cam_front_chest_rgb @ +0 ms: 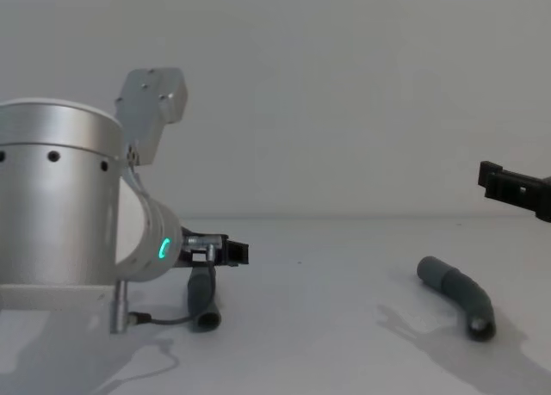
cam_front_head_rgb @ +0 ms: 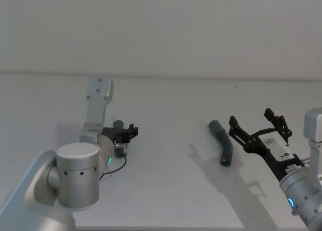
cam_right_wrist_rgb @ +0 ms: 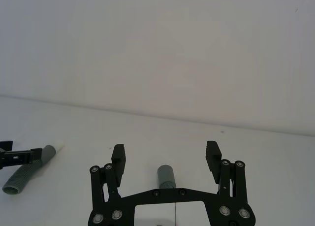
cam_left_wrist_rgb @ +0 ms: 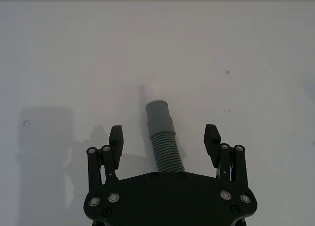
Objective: Use both hands to pick up one end of the pipe from the table, align the ends, and insert them.
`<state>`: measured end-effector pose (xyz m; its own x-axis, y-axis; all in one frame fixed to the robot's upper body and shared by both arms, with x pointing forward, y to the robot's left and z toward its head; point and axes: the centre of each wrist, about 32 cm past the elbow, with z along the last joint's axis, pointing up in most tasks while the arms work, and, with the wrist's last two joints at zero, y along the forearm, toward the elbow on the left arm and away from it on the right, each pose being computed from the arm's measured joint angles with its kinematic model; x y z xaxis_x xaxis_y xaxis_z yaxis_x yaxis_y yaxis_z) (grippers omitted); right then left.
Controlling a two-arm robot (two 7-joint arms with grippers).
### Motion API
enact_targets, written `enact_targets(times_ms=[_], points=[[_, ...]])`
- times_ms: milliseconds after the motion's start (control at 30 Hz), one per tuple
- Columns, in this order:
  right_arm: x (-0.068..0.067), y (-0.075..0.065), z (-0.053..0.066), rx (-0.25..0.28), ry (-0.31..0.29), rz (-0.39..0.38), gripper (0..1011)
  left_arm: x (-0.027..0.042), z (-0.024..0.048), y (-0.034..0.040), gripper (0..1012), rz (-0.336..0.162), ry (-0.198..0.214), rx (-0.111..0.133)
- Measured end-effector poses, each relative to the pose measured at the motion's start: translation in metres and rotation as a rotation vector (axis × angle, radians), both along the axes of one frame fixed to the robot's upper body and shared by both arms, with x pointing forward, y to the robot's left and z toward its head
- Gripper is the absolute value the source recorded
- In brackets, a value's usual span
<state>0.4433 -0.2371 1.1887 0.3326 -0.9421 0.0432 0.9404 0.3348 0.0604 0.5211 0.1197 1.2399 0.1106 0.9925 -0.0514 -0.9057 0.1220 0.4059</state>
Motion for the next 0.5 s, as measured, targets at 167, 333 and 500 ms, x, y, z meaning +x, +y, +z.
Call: enact_targets(times_ms=[167,333,500], points=[[0.000,0.000,0.000,0.000,0.000,0.000,1001,0.0051,0.0011,-0.0037,1000,0.001,0.008,0.021],[0.000,0.000,0.000,0.000,0.000,0.000,1001,0.0110,0.0020,-0.0068,1000,-0.001,0.017,0.048],[0.000,0.000,0.000,0.000,0.000,0.000,1001,0.0158,0.0022,-0.0082,1000,-0.002,0.028,0.069]])
